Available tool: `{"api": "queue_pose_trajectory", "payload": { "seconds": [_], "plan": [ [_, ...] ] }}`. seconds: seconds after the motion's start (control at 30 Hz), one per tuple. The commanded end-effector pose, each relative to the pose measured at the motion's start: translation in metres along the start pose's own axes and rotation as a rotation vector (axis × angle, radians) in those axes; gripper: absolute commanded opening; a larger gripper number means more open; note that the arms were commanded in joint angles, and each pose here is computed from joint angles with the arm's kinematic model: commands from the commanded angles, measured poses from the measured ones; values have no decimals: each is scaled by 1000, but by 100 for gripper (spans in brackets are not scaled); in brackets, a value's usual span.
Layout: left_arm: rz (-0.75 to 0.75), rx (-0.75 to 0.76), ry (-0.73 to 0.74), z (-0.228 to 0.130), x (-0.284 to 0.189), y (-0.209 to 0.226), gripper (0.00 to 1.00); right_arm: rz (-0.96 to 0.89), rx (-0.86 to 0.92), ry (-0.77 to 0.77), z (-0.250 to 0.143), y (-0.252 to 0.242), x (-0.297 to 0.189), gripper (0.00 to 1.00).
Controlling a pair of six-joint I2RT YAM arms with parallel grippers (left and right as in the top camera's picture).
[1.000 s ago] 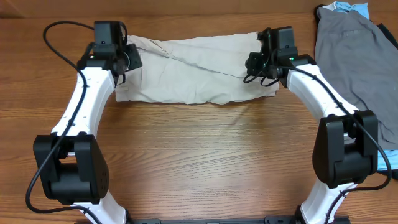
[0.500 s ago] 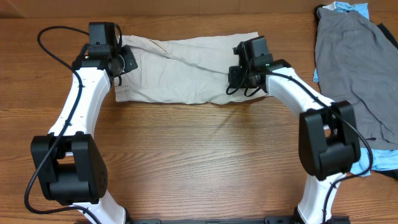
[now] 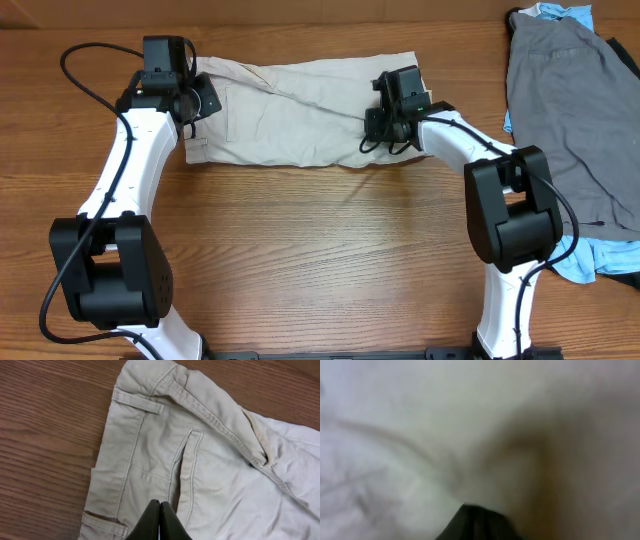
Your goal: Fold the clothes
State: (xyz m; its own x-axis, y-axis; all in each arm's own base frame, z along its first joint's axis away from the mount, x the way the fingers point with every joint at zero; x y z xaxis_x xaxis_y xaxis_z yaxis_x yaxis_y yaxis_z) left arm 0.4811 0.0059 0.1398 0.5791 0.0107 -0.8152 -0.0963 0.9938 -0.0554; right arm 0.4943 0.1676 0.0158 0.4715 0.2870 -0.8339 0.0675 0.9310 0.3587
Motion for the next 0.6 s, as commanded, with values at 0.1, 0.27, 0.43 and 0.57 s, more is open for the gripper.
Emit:
{"api": "queue_pose_trajectory", "payload": {
  "seconds": [0.1, 0.27, 0.43, 0.57],
  "plan": [
    [6, -7, 11, -2, 6, 1, 4, -39, 19, -243, 53, -2, 0, 15],
    [7, -7, 18, -3, 6, 1, 5, 10, 62, -505, 119, 10, -27, 15],
    [7, -9, 19, -3, 6, 1, 4, 95, 98, -583, 173, 25, -67, 15],
    [6, -19, 18, -3, 6, 1, 4, 77, 97, -438, 169, 25, -77, 15]
  ]
}}
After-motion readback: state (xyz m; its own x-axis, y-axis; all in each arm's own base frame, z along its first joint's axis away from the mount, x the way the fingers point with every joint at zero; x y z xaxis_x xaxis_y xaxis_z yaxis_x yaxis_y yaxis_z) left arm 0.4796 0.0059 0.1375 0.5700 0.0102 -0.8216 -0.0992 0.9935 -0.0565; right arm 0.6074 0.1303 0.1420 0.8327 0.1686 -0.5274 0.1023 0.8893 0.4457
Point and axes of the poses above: each gripper's point midway between its finger pads, its own x axis out along the fingers, its own y axis along the line the jaws close on, z = x × y, the point moved 1 cm from there along -x, back along the fingers, and after that the axes turned 15 degrees about x, right-handed, at the moved point
